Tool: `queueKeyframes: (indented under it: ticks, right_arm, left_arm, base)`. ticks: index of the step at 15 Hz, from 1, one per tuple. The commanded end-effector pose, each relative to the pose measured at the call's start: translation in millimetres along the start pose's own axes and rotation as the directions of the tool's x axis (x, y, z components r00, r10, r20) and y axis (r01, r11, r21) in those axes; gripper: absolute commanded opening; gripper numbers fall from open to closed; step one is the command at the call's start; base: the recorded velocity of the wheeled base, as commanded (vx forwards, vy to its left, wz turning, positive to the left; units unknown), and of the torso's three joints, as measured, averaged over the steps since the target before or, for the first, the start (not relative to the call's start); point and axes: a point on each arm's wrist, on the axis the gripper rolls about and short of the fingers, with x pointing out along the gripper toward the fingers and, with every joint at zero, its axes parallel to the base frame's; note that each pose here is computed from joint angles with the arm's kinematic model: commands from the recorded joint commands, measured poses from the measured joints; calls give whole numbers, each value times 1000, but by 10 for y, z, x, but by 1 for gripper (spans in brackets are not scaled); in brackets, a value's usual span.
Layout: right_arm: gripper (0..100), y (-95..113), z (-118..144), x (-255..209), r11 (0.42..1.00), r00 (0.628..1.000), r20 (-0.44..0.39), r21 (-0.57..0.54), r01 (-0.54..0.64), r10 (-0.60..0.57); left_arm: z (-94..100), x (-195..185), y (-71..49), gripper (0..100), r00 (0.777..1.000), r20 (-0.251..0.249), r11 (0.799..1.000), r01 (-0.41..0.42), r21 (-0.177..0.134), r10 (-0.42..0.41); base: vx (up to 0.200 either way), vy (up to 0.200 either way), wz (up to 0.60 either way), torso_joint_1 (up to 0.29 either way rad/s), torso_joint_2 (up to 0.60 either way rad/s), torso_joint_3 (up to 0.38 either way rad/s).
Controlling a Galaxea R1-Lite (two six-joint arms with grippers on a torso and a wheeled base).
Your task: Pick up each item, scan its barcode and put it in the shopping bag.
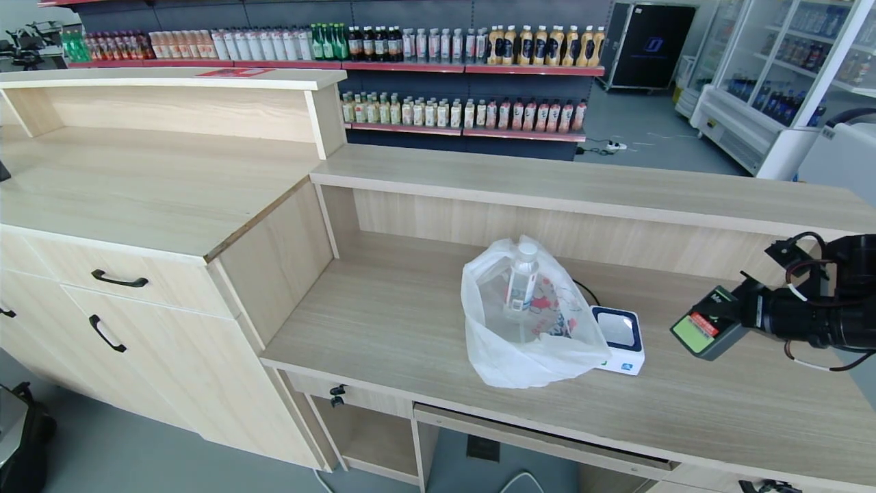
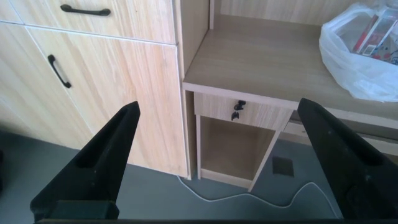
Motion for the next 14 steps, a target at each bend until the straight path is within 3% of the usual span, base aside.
queueKeyframes:
  ticks: [1, 6, 14]
  right_arm:
    - [0, -48, -26, 47, 1000, 1000, -8, 9, -3, 3]
    - [0, -100, 1, 97, 997, 996, 28, -14, -81, 82]
    - [0, -277, 27, 164, 998, 996, 66, -28, -61, 62]
  left_arm:
    - [-1, 0, 0, 100, 1000, 0, 1000, -1, 0, 1]
    - [3, -1, 0, 100, 1000, 1, 1000, -1, -1, 1]
    - [-1, 0, 0, 100, 1000, 0, 1000, -1, 0, 1]
  base:
    - [0, 0, 0, 0, 0, 0]
    - [0, 0, 0, 0, 0, 0]
    - [0, 0, 0, 0, 0, 0]
